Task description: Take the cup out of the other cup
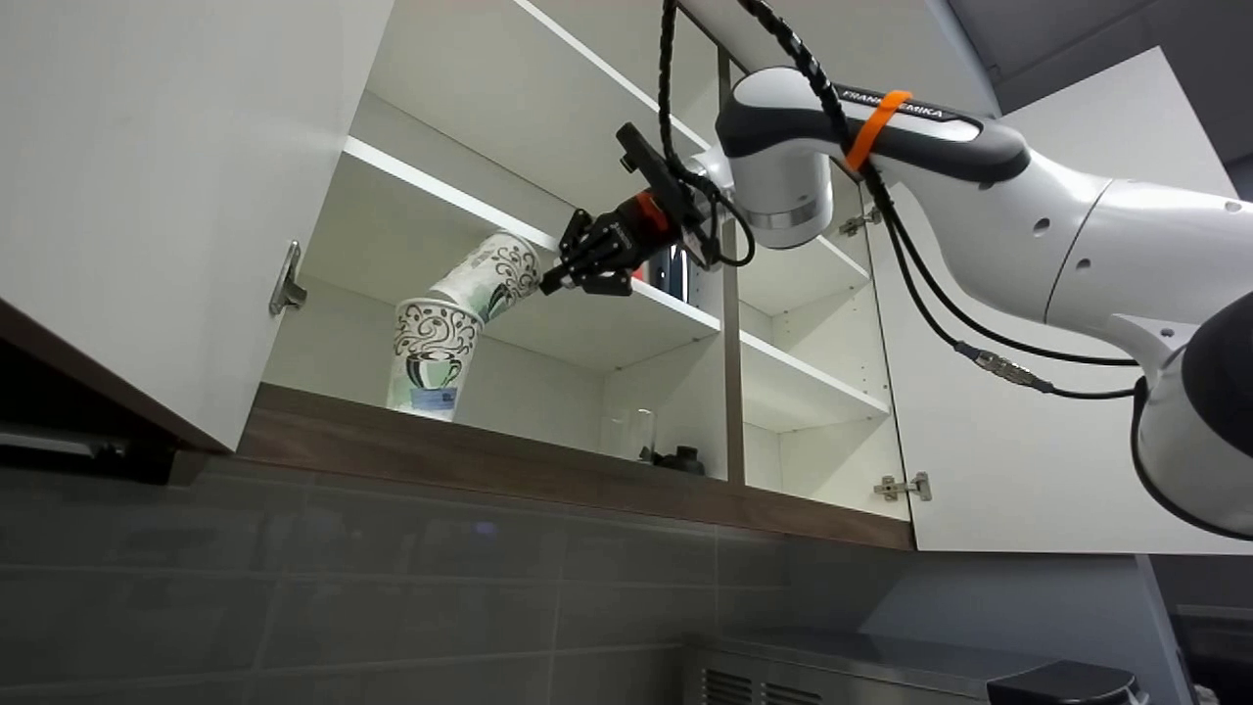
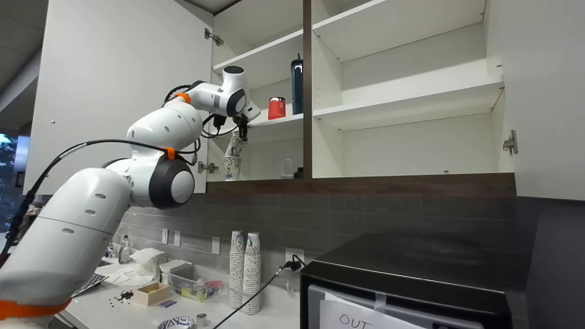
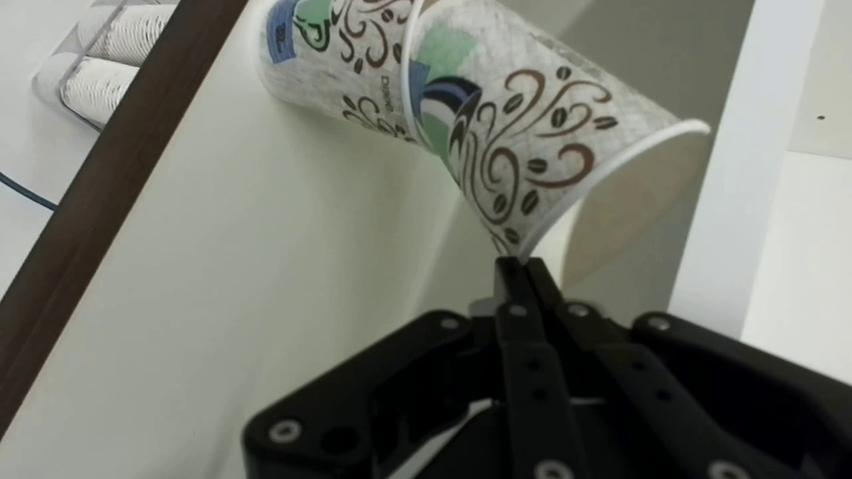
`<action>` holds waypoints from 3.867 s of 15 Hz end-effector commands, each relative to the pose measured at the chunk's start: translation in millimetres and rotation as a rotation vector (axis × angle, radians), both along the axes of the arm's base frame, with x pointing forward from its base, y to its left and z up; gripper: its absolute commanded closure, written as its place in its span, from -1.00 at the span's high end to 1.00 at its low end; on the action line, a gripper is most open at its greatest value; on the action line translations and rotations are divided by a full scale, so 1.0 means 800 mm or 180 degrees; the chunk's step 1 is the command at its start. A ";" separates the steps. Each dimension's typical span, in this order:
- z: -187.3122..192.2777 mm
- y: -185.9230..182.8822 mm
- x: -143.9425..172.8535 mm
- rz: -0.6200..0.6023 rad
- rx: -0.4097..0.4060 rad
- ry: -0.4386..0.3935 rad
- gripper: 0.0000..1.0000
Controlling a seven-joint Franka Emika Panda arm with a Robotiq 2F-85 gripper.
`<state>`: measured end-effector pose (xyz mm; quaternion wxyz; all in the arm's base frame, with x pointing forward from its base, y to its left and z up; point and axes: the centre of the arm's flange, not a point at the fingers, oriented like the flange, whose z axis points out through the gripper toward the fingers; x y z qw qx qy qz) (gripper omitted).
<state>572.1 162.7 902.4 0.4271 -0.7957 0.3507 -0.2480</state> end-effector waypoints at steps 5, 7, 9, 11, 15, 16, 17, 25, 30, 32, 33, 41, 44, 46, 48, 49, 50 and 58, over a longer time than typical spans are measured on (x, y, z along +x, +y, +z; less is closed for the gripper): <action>-0.035 -0.007 0.033 -0.0047 -0.0007 0.0396 -0.99; -0.032 -0.010 0.029 -0.0046 0.0053 0.0364 -0.99; -0.031 -0.014 0.026 -0.0035 0.0135 0.0371 -0.99; -0.035 -0.022 0.027 -0.0002 0.0267 0.0413 -0.99; -0.041 -0.039 0.032 0.0060 0.0571 0.0501 -0.99; -0.046 -0.044 0.035 0.0058 0.0629 0.0544 -0.99; -0.049 -0.049 0.038 0.0067 0.0693 0.0592 -0.99; -0.066 -0.084 0.049 0.0299 0.1148 0.0899 -0.99; -0.071 -0.101 0.051 0.0413 0.1258 0.1048 -0.99; -0.071 -0.102 0.050 0.0404 0.1204 0.1062 -0.99; -0.073 -0.102 0.048 0.0388 0.1124 0.1036 -0.99; -0.070 -0.116 0.032 0.0284 0.0725 0.0725 -0.99; -0.065 -0.126 0.026 0.0233 0.0676 0.0661 -0.99; -0.063 -0.130 0.023 0.0194 0.0619 0.0612 -0.99; -0.061 -0.131 0.019 0.0120 0.0498 0.0538 -0.99; -0.060 -0.131 0.018 0.0078 0.0408 0.0498 -0.99; -0.059 -0.129 0.016 0.0059 0.0277 0.0434 -0.99; -0.055 -0.094 0.000 -0.0059 -0.0933 -0.0063 -0.99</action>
